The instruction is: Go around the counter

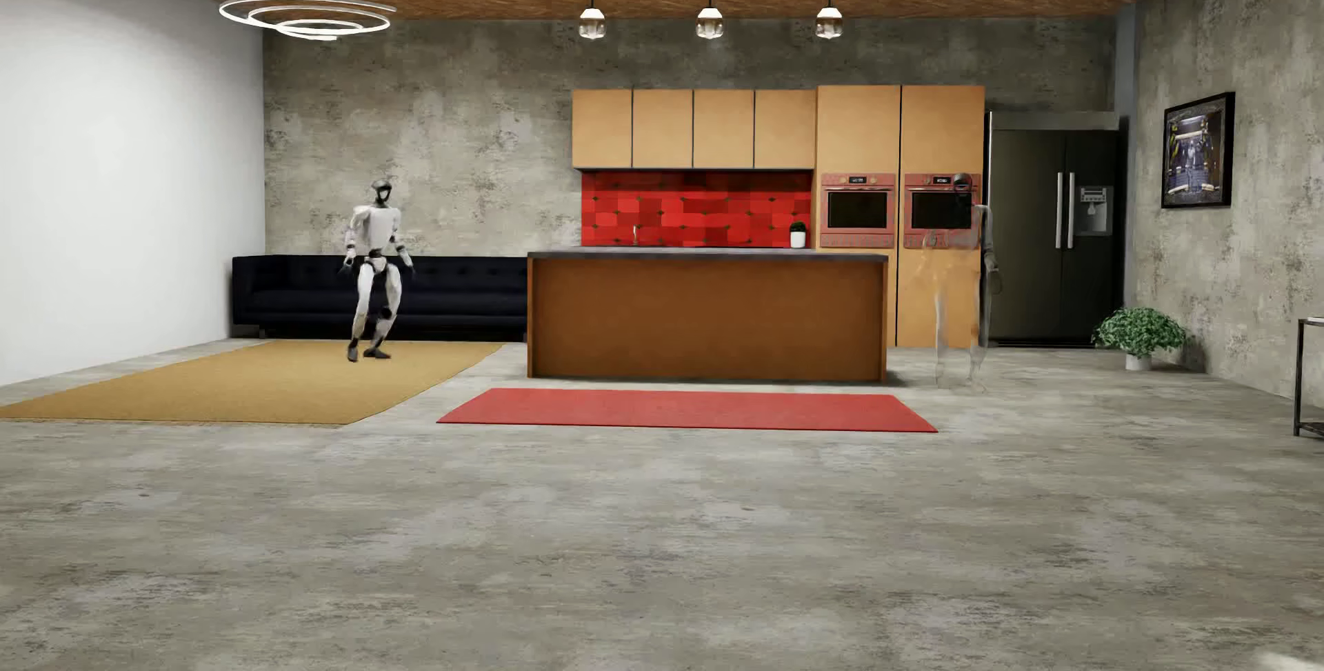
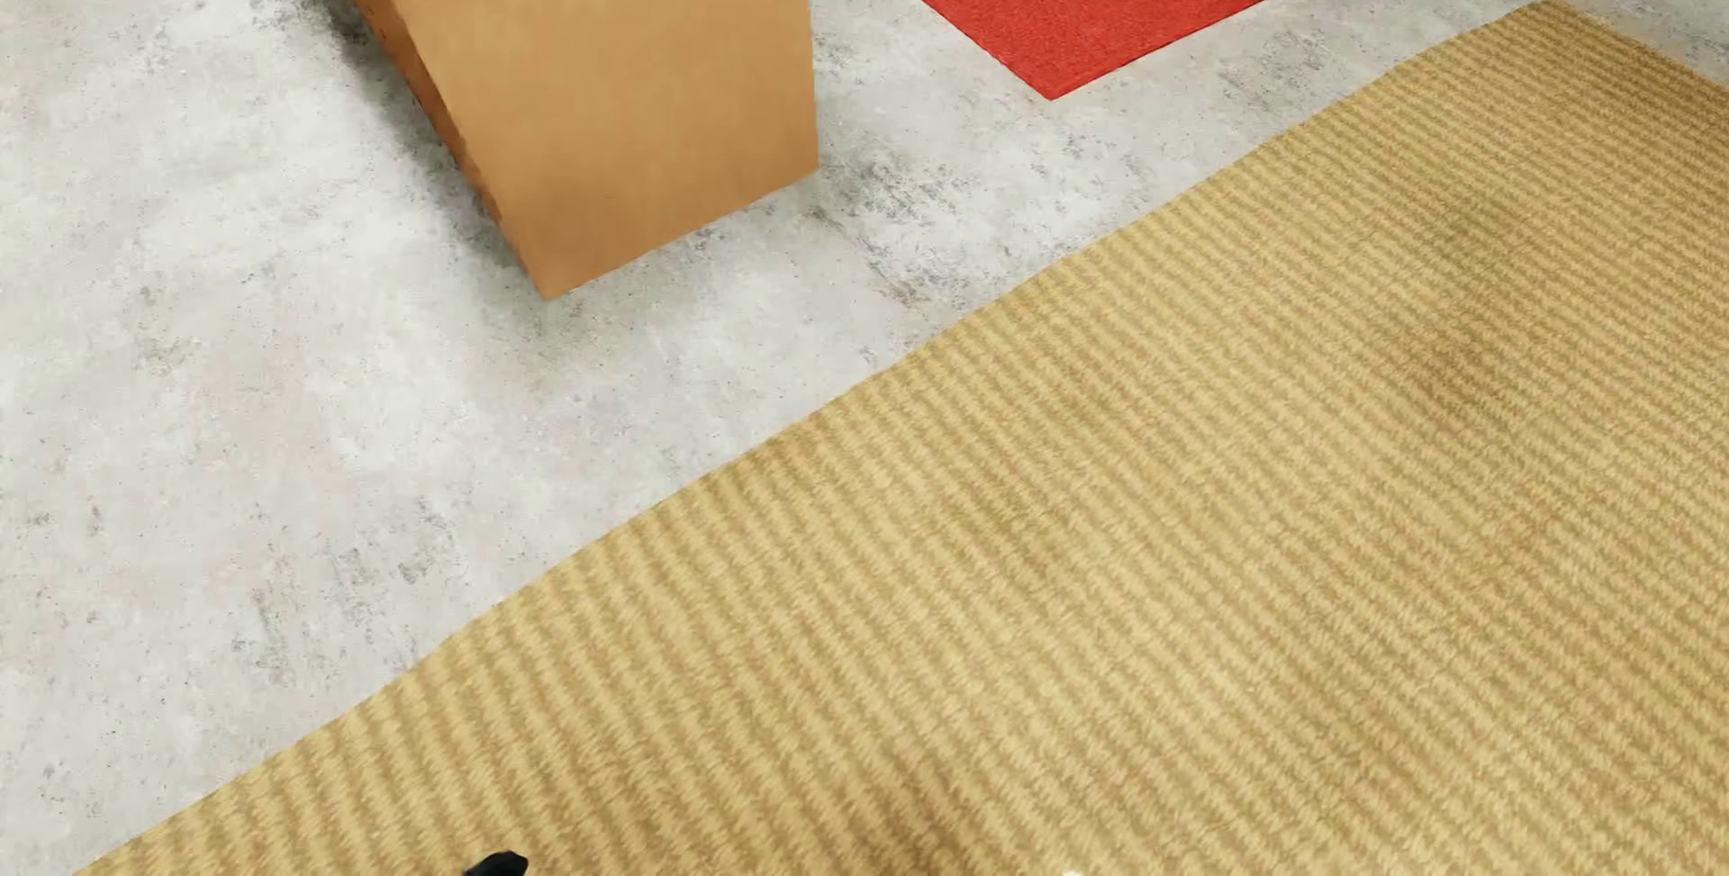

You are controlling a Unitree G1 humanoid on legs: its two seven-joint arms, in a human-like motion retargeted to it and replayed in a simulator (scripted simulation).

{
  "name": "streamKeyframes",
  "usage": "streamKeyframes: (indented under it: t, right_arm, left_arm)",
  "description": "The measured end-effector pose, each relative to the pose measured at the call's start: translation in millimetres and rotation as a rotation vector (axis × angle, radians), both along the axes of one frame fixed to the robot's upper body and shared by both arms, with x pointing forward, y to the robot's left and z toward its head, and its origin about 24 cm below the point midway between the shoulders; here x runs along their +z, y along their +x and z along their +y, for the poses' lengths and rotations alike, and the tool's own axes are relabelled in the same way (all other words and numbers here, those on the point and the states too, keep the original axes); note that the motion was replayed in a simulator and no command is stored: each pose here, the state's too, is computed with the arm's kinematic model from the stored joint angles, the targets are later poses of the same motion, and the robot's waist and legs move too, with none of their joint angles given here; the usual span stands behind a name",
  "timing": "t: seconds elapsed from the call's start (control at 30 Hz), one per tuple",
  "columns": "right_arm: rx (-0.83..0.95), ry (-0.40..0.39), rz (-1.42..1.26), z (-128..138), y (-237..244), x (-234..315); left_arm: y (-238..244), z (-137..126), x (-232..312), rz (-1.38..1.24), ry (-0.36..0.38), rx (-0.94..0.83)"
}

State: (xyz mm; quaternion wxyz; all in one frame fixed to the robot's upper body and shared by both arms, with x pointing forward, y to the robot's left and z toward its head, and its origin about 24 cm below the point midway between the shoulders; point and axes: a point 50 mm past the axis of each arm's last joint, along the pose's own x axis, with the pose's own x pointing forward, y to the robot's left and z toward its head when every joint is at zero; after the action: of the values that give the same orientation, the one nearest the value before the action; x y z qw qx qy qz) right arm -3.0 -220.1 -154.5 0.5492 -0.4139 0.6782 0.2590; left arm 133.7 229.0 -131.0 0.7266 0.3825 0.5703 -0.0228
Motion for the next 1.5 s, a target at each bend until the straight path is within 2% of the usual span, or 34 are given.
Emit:
streamKeyframes:
  t: [0.03,0.07,0.1,0.13,0.17,0.27,0.3,0.33,0.37,0.4,0.47,0.5,0.57,0.63,0.7,0.77,0.83,0.87,0.93,1.0,1.1,1.17,1.23,1.3,1.4,1.47,1.5]
  right_arm:
    - [0.1,0.061,0.064,1,-13,-2]
    - [0.084,0.093,0.12,-1,-26,-1]
    - [-0.017,0.068,0.132,-9,-35,0]
    - [-0.052,0.023,0.137,-16,-38,2]
    - [-0.014,-0.036,0.116,-24,-34,3]
    - [0.238,-0.215,0.024,-39,-1,8]
    - [0.292,-0.244,-0.018,-39,17,8]
    - [0.313,-0.258,-0.08,-41,38,8]
    - [0.339,-0.259,-0.149,-42,66,12]
    - [0.388,-0.296,-0.23,-46,100,20]
    - [0.438,-0.366,-0.436,-47,169,47]
    - [0.415,-0.376,-0.573,-45,201,64]
    - [0.349,-0.335,-0.877,-34,258,108]
    - [0.351,-0.271,-1.108,-18,302,154]
    - [0.382,-0.209,-1.299,5,329,196]
    - [0.449,-0.113,-1.466,34,338,225]
    - [0.524,-0.024,-1.495,54,330,228]
    - [0.573,-0.008,-1.472,59,322,221]
    - [0.647,-0.038,-1.322,59,297,186]
    - [0.678,-0.13,-1.086,44,262,136]
    - [0.544,-0.183,-0.655,25,192,53]
    - [0.372,-0.145,-0.299,15,125,12]
    - [0.408,-0.039,-0.076,24,67,-5]
    - [0.358,0.047,-0.089,40,23,-8]
    - [0.121,0.131,-0.076,61,-25,-7]
    - [0.225,0.176,0.006,63,-32,-7]
    - [0.325,0.172,0.007,61,-25,-6]
  left_arm:
    - [7,9,5,-0.026,0.007,-0.074]
    - [12,18,11,-0.051,0.023,-0.167]
    - [13,28,18,-0.072,0.052,-0.226]
    - [10,36,23,-0.089,0.071,-0.241]
    - [3,43,25,-0.092,0.07,-0.225]
    - [-30,53,21,-0.033,0.067,-0.099]
    - [-44,55,18,-0.024,0.097,-0.048]
    - [-55,49,14,-0.035,0.083,0.023]
    - [-65,33,7,-0.023,0.035,0.072]
    - [-77,13,-2,0.013,-0.025,0.09]
    - [-98,-20,-12,0.11,-0.13,0.044]
    - [-107,-27,-14,0.145,-0.142,0.046]
    - [-120,-31,-16,0.165,-0.159,0.165]
    - [-130,-25,-18,0.167,-0.136,0.279]
    - [-133,-19,-20,0.192,-0.088,0.27]
    - [-129,-15,-21,0.186,-0.072,0.231]
    - [-119,-13,-21,0.161,-0.073,0.188]
    - [-112,-16,-20,0.142,-0.082,0.167]
    - [-98,-28,-20,0.091,-0.111,0.114]
    - [-76,-44,-19,0.048,-0.161,0.011]
    - [-31,-50,-1,-0.11,-0.12,-0.123]
    - [-1,-51,16,-0.274,-0.128,-0.138]
    - [27,-54,34,-0.404,-0.16,-0.207]
    - [55,-61,53,-0.489,-0.172,-0.317]
    - [72,-67,60,-0.508,-0.156,-0.381]
    - [61,-63,44,-0.393,-0.128,-0.363]
    - [48,-59,31,-0.302,-0.111,-0.357]
